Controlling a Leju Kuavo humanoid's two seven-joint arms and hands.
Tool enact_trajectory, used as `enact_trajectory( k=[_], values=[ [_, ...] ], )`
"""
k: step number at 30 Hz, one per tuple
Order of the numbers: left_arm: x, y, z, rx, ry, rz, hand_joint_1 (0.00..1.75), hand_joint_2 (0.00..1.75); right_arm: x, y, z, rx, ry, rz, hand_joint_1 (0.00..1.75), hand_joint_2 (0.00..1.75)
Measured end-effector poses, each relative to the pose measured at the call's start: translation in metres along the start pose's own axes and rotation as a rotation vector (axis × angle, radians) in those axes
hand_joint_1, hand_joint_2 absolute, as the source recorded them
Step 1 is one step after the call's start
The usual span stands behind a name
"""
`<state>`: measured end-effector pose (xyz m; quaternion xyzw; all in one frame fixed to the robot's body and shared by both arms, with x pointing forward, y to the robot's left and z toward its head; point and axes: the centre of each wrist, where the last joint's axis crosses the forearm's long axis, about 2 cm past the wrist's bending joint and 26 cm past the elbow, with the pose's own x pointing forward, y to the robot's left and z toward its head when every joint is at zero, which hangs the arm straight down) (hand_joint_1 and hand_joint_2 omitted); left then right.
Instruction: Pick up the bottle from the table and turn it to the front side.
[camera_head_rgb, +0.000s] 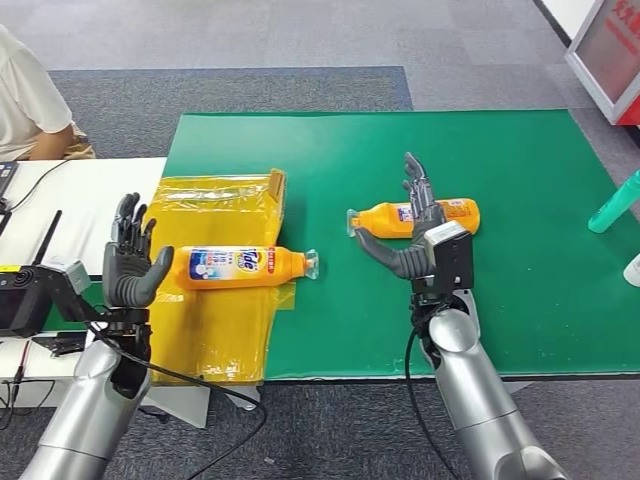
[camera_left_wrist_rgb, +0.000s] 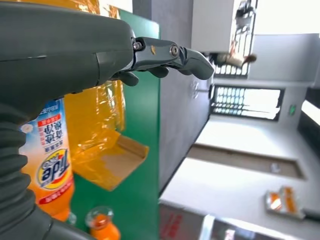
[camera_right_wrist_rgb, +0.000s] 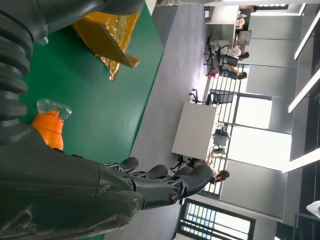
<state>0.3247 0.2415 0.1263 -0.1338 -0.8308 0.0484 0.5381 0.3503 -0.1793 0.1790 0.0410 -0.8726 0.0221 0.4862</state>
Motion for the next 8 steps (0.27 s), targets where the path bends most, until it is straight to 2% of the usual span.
enact_trajectory(
  k=[4, 8],
  values=[
    [0.014, -0.014, 0.0, 0.123, -0.056, 0.001, 0.0, 0.0, 0.002, 0.002, 0.008, -0.02, -0.004, -0.002, 0.0, 1.75],
    [0.026, -0.023, -0.004, 0.167, -0.121, -0.004, 0.0, 0.0, 0.005, 0.0, 0.014, -0.038, -0.014, 0.002, 0.0, 1.75]
  ],
)
